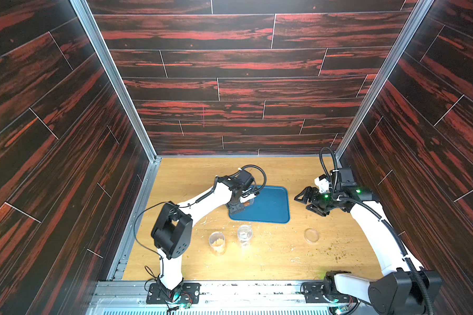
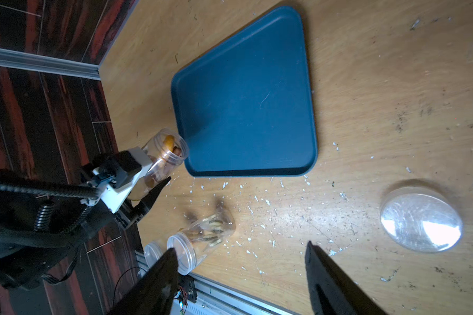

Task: Pour the cookies out of the jar
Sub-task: Pour the cookies in the jar onto the tray.

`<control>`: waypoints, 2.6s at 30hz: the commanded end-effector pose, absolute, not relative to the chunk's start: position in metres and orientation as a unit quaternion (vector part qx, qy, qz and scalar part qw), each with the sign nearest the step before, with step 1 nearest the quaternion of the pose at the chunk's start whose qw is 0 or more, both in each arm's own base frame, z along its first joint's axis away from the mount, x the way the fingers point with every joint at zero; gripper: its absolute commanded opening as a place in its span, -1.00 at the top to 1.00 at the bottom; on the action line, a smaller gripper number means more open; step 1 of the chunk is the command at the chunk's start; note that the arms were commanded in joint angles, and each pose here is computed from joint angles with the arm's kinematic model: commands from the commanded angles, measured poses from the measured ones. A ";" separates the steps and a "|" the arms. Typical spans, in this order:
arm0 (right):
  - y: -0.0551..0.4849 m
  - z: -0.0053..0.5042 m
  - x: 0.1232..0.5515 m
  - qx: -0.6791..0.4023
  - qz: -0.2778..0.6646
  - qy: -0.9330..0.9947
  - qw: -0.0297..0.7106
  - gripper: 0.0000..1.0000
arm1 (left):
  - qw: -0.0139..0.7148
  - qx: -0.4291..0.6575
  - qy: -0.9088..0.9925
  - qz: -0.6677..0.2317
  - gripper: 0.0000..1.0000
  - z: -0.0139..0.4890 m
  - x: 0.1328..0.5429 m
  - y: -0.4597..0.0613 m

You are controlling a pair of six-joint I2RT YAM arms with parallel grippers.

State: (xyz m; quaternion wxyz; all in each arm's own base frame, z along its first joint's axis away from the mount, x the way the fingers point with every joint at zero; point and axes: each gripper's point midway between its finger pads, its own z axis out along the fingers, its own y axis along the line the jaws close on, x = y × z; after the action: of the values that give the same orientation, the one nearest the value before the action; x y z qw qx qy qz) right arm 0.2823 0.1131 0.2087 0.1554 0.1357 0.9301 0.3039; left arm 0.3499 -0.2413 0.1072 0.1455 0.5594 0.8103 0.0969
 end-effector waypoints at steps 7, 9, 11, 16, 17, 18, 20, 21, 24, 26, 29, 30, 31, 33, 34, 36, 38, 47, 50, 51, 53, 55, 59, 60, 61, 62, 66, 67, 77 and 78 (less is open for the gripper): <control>0.121 0.213 0.274 0.123 0.320 0.926 0.158 -0.53 | 0.104 0.564 0.807 0.139 0.95 0.110 0.339 -0.230; 0.122 0.212 0.273 0.123 0.320 0.926 0.157 -0.53 | 0.110 0.568 0.801 0.154 0.95 0.116 0.341 -0.231; 0.122 0.212 0.273 0.123 0.320 0.926 0.157 -0.54 | 0.122 0.567 0.801 0.148 0.96 0.124 0.342 -0.236; 0.122 0.207 0.273 0.127 0.322 0.926 0.151 -0.54 | 0.109 0.586 0.796 0.107 0.91 0.123 0.327 -0.244; 0.123 0.207 0.272 0.127 0.323 0.926 0.150 -0.53 | 0.111 0.587 0.793 0.120 0.91 0.128 0.327 -0.241; 0.123 0.207 0.272 0.128 0.324 0.925 0.150 -0.54 | 0.127 0.585 0.789 0.136 0.91 0.138 0.331 -0.240; 0.123 0.206 0.272 0.129 0.324 0.925 0.150 -0.53 | 0.142 0.578 0.788 0.158 0.91 0.154 0.337 -0.237; 0.123 0.206 0.272 0.129 0.324 0.925 0.149 -0.53 | 0.143 0.579 0.787 0.158 0.91 0.154 0.336 -0.236; 0.125 0.203 0.275 0.132 0.329 0.924 0.145 -0.53 | 0.118 0.587 0.785 0.156 0.92 0.134 0.331 -0.234; 0.127 0.204 0.276 0.133 0.335 0.922 0.144 -0.53 | 0.125 0.579 0.795 0.131 0.93 0.136 0.328 -0.249; 0.127 0.205 0.278 0.135 0.336 0.921 0.144 -0.53 | 0.121 0.574 0.795 0.154 0.94 0.134 0.329 -0.240; 0.127 0.204 0.277 0.135 0.337 0.921 0.144 -0.53 | 0.107 0.571 0.798 0.163 0.94 0.128 0.328 -0.228; 0.127 0.204 0.277 0.135 0.337 0.921 0.143 -0.53 | 0.088 0.569 0.801 0.165 0.94 0.121 0.325 -0.217; 0.128 0.202 0.277 0.137 0.338 0.920 0.142 -0.53 | 0.112 0.564 0.801 0.166 0.96 0.133 0.331 -0.220; 0.128 0.202 0.276 0.137 0.339 0.920 0.142 -0.53 | 0.142 0.555 0.805 0.151 0.98 0.149 0.337 -0.233; 0.128 0.200 0.277 0.138 0.340 0.919 0.141 -0.53 | 0.195 0.554 0.802 0.107 0.98 0.184 0.343 -0.265; 0.129 0.201 0.277 0.138 0.345 0.918 0.141 -0.53 | 0.227 0.548 0.801 0.078 0.96 0.199 0.345 -0.282; 0.128 0.197 0.273 0.139 0.342 0.919 0.139 -0.53 | 0.144 0.591 0.788 0.096 0.95 0.150 0.319 -0.266; 0.129 0.199 0.274 0.137 0.344 0.918 0.140 -0.53 | 0.120 0.601 0.782 0.115 0.93 0.134 0.317 -0.258; 0.129 0.199 0.274 0.137 0.343 0.918 0.140 -0.53 | 0.114 0.604 0.781 0.115 0.93 0.134 0.315 -0.258; 0.129 0.199 0.274 0.136 0.344 0.919 0.139 -0.53 | 0.126 0.600 0.781 0.119 0.92 0.141 0.316 -0.263; 0.129 0.197 0.273 0.136 0.345 0.919 0.137 -0.53 | 0.129 0.596 0.785 0.112 0.92 0.143 0.316 -0.264; 0.130 0.198 0.273 0.135 0.346 0.918 0.139 -0.53 | 0.108 0.611 0.768 0.161 0.91 0.136 0.319 -0.249; 0.129 0.198 0.273 0.135 0.345 0.918 0.139 -0.53 | 0.112 0.609 0.766 0.173 0.91 0.139 0.323 -0.247; 0.129 0.199 0.272 0.135 0.345 0.918 0.139 -0.53 | 0.116 0.606 0.766 0.182 0.91 0.142 0.326 -0.246; 0.129 0.199 0.272 0.135 0.344 0.919 0.139 -0.53 | 0.116 0.605 0.766 0.184 0.91 0.140 0.327 -0.246; 0.130 0.199 0.273 0.134 0.346 0.918 0.138 -0.53 | 0.075 0.604 0.769 0.198 0.93 0.112 0.323 -0.232; 0.130 0.200 0.273 0.134 0.345 0.918 0.139 -0.53 | 0.084 0.597 0.774 0.194 0.93 0.118 0.326 -0.236; 0.130 0.199 0.273 0.133 0.344 0.919 0.136 -0.53 | 0.136 0.582 0.778 0.193 0.88 0.151 0.343 -0.256; 0.130 0.197 0.273 0.134 0.346 0.919 0.134 -0.53 | 0.136 0.581 0.783 0.178 0.85 0.148 0.341 -0.257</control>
State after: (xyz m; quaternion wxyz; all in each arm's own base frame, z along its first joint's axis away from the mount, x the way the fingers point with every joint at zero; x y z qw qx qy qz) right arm 0.2775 0.1267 0.1947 0.1391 0.1378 0.9202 0.3389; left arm 0.3385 -0.2507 0.1243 0.1080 0.5836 0.7839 0.1820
